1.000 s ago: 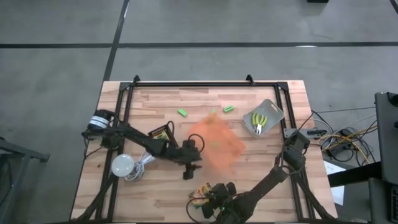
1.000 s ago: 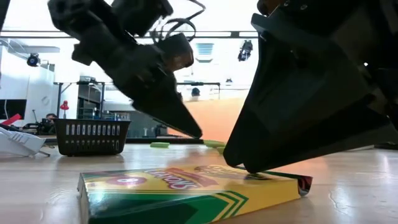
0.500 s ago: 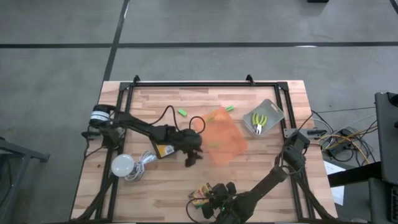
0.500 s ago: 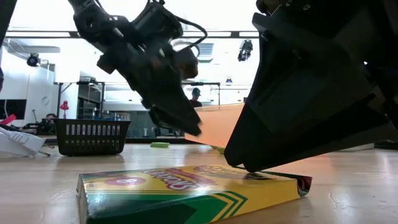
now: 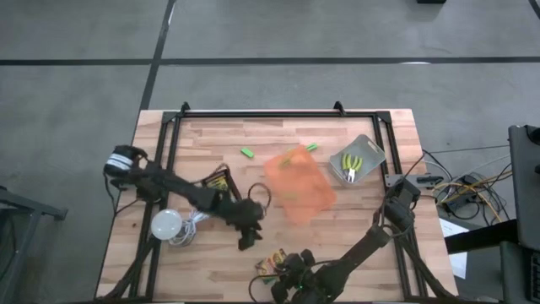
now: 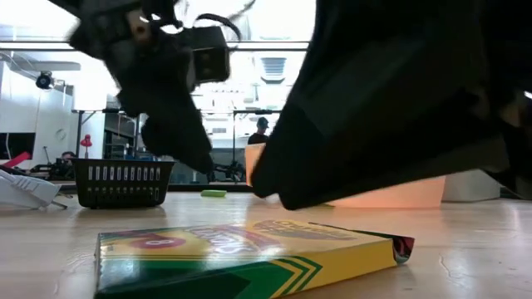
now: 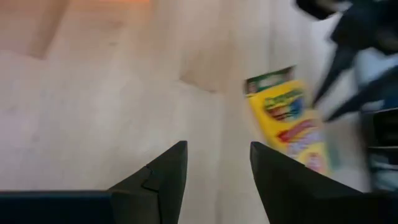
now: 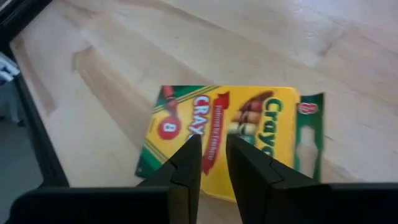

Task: Pick & Place School Supplies
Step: Put the yellow crayon box into the black bin

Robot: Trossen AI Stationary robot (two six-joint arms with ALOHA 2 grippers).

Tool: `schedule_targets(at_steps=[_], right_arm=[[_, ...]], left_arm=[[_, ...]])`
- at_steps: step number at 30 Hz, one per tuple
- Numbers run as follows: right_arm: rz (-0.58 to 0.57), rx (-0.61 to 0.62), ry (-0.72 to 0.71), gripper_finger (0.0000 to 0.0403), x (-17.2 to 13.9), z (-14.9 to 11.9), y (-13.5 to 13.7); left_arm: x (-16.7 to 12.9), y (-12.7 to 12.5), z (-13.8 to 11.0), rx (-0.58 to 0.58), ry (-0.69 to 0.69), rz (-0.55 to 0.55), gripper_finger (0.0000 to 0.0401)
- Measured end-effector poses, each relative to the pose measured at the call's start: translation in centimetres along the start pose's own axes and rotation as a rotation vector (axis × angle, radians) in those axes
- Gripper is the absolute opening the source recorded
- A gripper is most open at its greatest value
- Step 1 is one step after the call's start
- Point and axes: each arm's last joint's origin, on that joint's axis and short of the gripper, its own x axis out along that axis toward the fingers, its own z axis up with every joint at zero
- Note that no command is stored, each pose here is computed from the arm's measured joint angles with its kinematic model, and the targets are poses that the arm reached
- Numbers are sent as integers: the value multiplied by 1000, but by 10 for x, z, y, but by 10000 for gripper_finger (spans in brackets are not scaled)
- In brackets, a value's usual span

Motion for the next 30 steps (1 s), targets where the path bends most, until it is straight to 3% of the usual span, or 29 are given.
schedule_targets(at_steps=[3,5,12,19,24,30], right_arm=[[0,-5,-5,68,1,2,0],[-3,-4,-5,68,3,3,0],[-20,-53,75,78,11,6,-5],[-15,-41,68,75,14,8,-4],[-9,-33,-4,68,10,9,-2],[-14,-38,123,75,17,9,-5]], left_arm=[[2,-12,-10,75,-59,98,181],[2,-16,-13,100,-73,106,181],[5,-16,-15,24,-75,109,181],[22,-16,-20,4,-23,7,181],[25,-15,-22,4,-11,2,181],[25,-15,-22,2,-4,-6,181]])
